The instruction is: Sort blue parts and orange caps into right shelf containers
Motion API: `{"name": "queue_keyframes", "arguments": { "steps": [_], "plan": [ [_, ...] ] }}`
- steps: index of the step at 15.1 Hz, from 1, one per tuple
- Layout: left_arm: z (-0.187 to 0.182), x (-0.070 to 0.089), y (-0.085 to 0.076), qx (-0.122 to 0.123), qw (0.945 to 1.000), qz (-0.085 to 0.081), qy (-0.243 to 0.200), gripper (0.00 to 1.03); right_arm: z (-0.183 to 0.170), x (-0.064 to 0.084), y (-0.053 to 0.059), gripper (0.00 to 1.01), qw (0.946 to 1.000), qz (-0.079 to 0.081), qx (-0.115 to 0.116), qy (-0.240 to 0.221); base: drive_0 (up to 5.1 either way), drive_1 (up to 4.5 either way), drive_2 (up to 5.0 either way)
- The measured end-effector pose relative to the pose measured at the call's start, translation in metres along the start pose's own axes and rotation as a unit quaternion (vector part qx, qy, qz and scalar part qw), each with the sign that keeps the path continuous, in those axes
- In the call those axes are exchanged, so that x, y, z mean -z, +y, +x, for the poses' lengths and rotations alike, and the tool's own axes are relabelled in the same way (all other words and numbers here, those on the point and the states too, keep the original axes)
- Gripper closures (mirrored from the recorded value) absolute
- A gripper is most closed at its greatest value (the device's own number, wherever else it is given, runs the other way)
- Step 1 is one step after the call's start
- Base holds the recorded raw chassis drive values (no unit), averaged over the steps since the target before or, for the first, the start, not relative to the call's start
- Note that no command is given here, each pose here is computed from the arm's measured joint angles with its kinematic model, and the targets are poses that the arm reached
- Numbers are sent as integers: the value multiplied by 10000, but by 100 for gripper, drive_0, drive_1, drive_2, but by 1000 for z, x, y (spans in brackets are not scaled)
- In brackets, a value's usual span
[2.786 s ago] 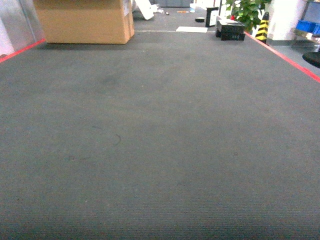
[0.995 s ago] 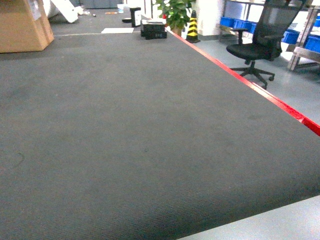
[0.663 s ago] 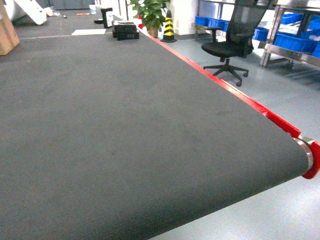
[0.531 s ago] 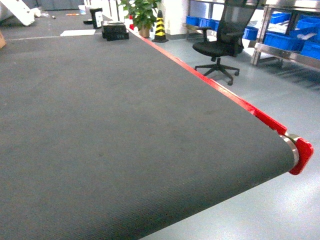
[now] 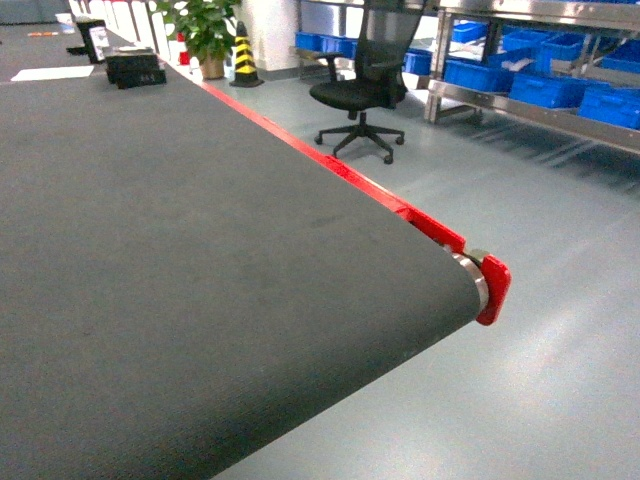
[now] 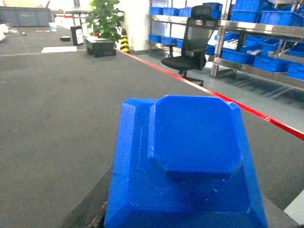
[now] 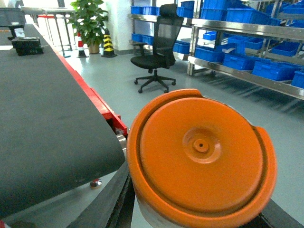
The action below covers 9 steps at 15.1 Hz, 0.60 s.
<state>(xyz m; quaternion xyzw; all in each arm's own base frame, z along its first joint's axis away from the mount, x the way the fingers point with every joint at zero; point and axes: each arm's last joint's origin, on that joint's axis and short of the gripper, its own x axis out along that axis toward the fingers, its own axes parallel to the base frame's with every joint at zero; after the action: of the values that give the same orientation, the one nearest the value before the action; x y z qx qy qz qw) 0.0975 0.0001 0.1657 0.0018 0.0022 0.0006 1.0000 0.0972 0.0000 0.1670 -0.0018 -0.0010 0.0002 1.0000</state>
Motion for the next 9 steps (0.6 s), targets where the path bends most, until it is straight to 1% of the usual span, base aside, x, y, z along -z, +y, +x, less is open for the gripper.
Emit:
{"name": "queue_keyframes", "arguments": {
  "steps": [9],
  "plan": [
    [0,0,0,-2,10000,-2,0,59,0,0,0,57,10000,0,-2,0,-166,-166,-166]
  ]
}}
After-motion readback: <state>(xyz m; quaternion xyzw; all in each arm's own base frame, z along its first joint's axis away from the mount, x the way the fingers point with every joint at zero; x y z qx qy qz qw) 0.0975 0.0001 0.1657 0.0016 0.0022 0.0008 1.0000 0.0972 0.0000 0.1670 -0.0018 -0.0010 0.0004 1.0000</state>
